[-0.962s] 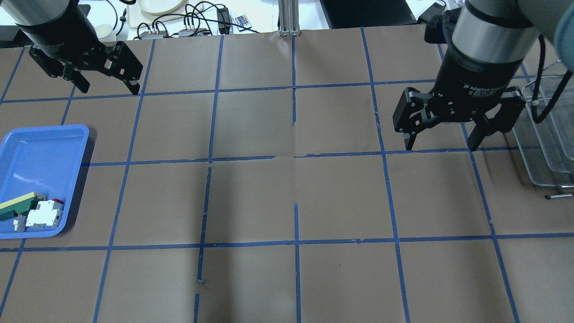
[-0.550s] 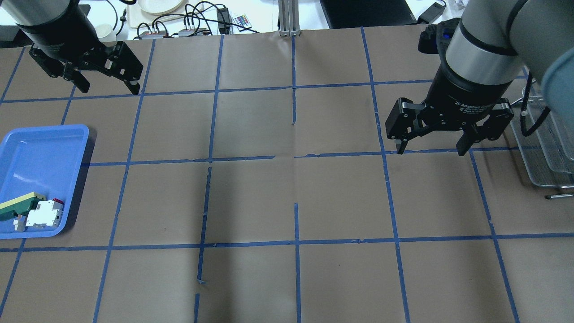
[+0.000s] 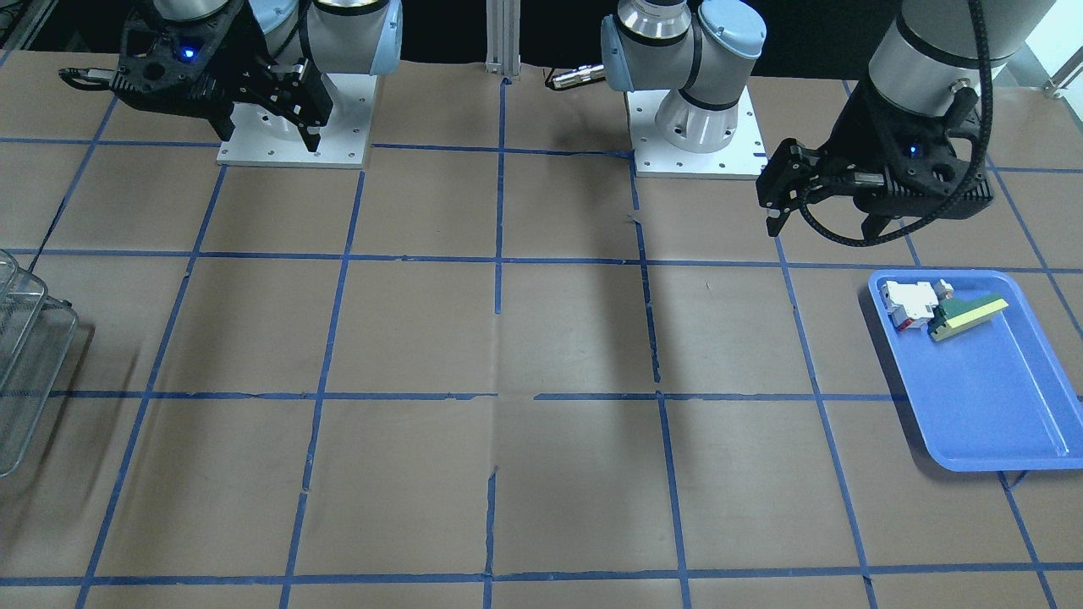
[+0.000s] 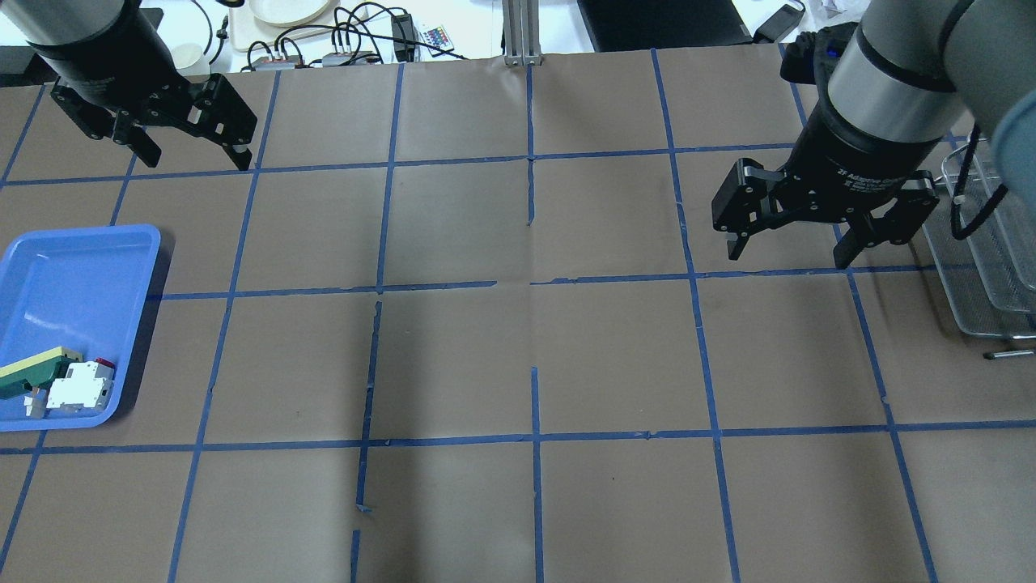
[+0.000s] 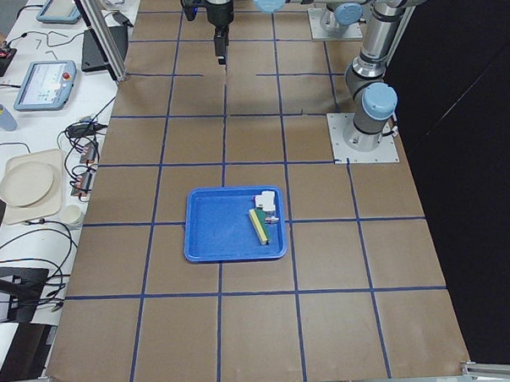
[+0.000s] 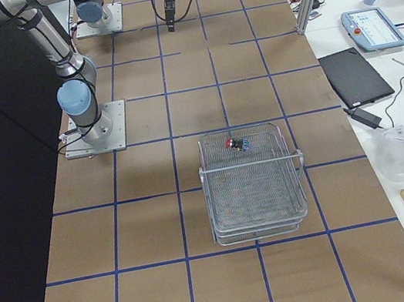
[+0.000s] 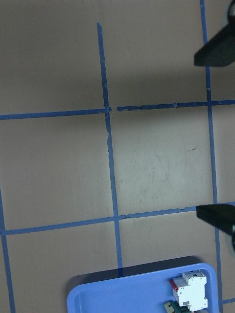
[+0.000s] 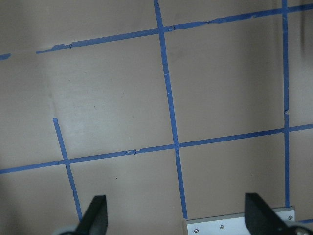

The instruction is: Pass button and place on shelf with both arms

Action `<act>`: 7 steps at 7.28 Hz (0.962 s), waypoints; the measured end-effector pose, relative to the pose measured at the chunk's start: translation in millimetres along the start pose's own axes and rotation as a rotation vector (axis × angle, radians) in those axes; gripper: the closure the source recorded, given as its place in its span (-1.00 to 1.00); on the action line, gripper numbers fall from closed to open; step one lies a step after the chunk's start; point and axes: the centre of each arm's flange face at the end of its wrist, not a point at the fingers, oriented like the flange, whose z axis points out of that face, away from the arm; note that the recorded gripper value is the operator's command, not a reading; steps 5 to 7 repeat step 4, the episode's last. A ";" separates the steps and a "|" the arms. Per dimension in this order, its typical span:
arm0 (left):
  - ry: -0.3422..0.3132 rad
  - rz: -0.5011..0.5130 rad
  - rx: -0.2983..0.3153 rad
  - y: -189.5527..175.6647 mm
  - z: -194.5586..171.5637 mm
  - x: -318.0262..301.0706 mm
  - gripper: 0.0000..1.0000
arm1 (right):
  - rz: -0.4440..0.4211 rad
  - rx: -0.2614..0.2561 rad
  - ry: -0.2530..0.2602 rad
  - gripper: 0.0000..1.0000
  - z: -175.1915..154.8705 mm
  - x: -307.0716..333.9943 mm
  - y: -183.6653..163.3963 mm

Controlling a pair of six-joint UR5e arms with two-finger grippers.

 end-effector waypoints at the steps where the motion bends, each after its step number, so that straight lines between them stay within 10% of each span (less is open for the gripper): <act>1: 0.000 0.000 0.000 0.1 -0.1 0.1 -0.99 | 0.002 -0.004 0.002 -0.99 0.7 0.6 -0.3; 7: 0.000 0.001 -0.001 0.3 0.3 0.3 -0.99 | -0.004 0.000 0.010 -0.99 0.6 1.7 -1.1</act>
